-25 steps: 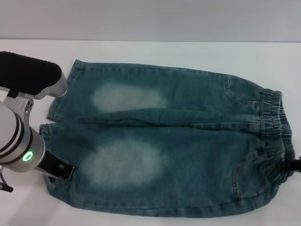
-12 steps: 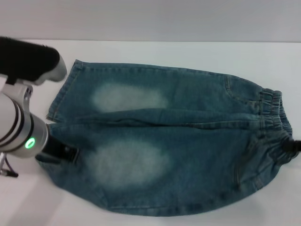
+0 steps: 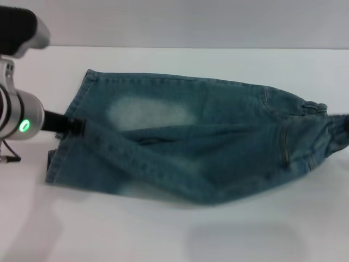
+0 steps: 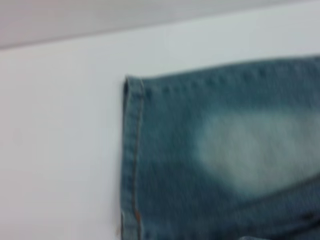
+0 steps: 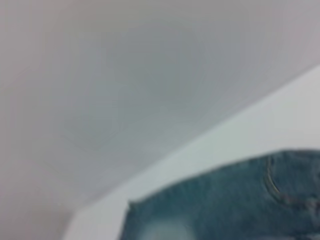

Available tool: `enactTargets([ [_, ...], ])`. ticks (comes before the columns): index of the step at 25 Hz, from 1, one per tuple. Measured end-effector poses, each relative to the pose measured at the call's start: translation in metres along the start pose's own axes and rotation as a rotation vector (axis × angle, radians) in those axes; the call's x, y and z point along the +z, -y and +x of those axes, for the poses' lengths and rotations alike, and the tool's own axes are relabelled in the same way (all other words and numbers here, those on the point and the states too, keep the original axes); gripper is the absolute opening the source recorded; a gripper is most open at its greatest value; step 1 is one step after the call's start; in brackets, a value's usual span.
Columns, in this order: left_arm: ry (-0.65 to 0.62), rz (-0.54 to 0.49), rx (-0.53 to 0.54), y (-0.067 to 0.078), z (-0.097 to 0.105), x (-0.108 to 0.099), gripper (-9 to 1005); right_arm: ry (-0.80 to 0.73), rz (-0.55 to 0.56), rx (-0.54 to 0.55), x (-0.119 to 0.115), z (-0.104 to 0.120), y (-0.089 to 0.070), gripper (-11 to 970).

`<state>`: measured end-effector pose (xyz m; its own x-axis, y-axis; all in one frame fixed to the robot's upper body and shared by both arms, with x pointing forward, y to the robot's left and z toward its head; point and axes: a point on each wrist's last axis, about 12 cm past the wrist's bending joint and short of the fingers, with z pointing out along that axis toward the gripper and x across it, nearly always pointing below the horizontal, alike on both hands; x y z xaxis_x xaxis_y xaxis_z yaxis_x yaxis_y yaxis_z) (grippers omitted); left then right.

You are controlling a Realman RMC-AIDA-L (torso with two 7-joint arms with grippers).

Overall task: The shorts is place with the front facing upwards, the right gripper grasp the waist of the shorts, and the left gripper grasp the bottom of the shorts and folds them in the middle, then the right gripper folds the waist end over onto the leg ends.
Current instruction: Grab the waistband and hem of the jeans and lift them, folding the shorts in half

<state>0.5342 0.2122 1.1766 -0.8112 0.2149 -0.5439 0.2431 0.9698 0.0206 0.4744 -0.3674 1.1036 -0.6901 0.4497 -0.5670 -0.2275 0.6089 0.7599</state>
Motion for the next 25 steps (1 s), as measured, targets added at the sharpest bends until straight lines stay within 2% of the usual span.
enactTargets([
  [7,0.129,0.006,-0.069,-0.014,-0.007,0.009,129,0.209,-0.101,0.094,-0.003,-0.005,0.015,-1],
  [13,0.199,0.041,-0.095,-0.014,-0.012,0.018,136,0.311,-0.130,0.148,-0.006,-0.010,0.024,-1],
  [25,0.286,0.086,-0.130,-0.016,-0.024,0.034,149,0.474,-0.150,0.298,0.008,-0.006,0.043,-2],
])
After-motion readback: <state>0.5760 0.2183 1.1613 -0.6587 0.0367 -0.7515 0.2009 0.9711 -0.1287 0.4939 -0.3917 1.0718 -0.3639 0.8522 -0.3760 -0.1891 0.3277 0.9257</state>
